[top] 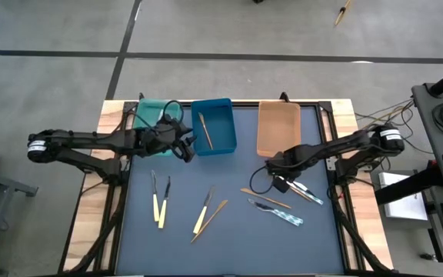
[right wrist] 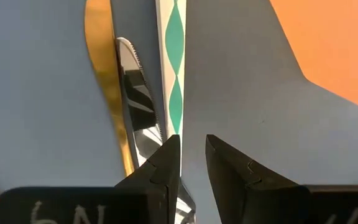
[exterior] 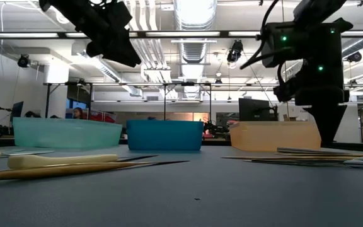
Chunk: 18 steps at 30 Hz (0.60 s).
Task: Sort silverware by color (type)
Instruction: Put the white patterned table knife into the orange bin
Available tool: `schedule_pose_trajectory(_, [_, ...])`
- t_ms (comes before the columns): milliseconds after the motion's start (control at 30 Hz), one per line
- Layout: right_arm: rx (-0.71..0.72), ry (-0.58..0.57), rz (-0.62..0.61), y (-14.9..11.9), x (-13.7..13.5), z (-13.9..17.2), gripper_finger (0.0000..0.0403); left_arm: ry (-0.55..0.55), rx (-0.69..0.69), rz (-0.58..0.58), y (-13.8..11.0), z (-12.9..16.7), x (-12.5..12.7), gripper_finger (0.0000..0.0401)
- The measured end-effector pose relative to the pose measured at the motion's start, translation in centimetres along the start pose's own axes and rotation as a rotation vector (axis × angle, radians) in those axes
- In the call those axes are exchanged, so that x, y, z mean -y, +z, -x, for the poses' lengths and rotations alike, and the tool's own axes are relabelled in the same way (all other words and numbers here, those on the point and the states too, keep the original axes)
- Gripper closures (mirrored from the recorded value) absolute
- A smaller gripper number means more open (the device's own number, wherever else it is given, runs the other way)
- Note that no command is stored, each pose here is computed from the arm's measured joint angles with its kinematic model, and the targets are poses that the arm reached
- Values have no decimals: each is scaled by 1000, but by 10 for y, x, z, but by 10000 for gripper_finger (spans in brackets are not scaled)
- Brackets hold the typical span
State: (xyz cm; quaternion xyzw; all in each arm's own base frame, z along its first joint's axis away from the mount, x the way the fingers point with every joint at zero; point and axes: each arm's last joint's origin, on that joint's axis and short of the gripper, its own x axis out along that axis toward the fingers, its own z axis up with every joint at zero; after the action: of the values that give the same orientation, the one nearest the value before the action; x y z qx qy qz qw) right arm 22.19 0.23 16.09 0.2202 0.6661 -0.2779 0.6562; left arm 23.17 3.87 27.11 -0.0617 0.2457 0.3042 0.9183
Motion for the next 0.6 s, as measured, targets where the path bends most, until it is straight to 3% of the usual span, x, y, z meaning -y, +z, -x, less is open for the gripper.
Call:
schedule_pose_trajectory(200, [-4, -1, 8, 0, 0, -1, 330, -1, 2, 1, -3, -1, 0, 266])
schedule_pose_trajectory(400, [25, 20, 8, 3, -3, -1, 283, -12, 44, 23, 1, -2, 1, 266])
schedule_pose_trajectory(600, [50, 16, 34, 4, -3, -1, 251, -198, 227, 79, -1, -5, 12, 266])
